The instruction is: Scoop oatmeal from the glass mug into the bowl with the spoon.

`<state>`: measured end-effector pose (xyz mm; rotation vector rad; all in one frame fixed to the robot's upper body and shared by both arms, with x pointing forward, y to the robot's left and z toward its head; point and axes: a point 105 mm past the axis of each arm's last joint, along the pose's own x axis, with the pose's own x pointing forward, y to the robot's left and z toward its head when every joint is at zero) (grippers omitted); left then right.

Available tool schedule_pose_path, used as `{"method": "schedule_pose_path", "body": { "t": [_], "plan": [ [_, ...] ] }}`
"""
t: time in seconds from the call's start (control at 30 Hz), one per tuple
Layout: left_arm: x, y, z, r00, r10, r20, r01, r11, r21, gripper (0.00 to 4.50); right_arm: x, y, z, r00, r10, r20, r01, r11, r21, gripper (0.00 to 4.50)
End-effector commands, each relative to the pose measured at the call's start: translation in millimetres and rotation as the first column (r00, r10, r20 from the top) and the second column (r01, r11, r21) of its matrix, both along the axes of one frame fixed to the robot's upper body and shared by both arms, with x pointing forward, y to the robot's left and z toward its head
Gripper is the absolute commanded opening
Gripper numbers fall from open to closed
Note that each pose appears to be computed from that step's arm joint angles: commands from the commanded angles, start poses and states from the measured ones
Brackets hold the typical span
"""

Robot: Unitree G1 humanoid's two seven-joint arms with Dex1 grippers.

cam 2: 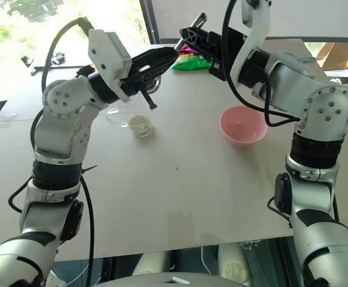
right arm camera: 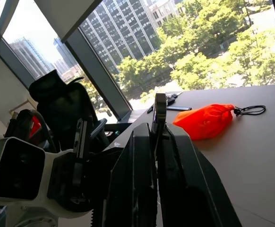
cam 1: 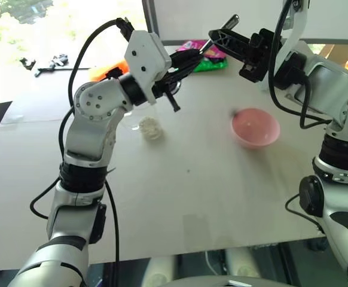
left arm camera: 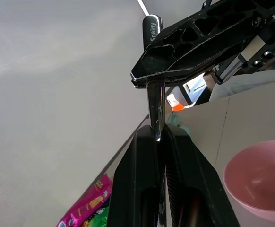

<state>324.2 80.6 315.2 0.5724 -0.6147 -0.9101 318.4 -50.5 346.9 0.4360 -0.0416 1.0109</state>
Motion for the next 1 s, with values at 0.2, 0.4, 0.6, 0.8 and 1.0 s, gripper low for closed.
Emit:
{"method": "schedule_pose_path", "body": {
  "t": [0.2,0.4,0.6,0.8,1.0],
  "plan": [
    [-11,30,28,0.982,0.000,-0.186,-0.058,0.949,-0.309,2.36,16,-35,28,0.992,-0.125,0.000,0.124,0.985,0.123,0.00],
    [-30,77,7,0.932,0.174,-0.319,-0.303,0.857,-0.417,2.83,35,-75,27,0.967,-0.253,-0.040,0.256,0.954,0.158,0.00],
    [-40,123,-52,0.807,0.382,-0.450,-0.557,0.745,-0.367,2.83,42,-99,6,0.943,-0.318,-0.096,0.330,0.931,0.155,0.00],
    [-30,161,-107,0.643,0.525,-0.557,-0.747,0.592,-0.304,2.83,40,-106,-8,0.926,-0.358,-0.118,0.372,0.919,0.130,0.00],
    [-9,163,-135,0.597,0.538,-0.595,-0.773,0.585,-0.247,2.83,34,-109,-8,0.919,-0.377,-0.111,0.390,0.911,0.136,0.00]
  ]
}}
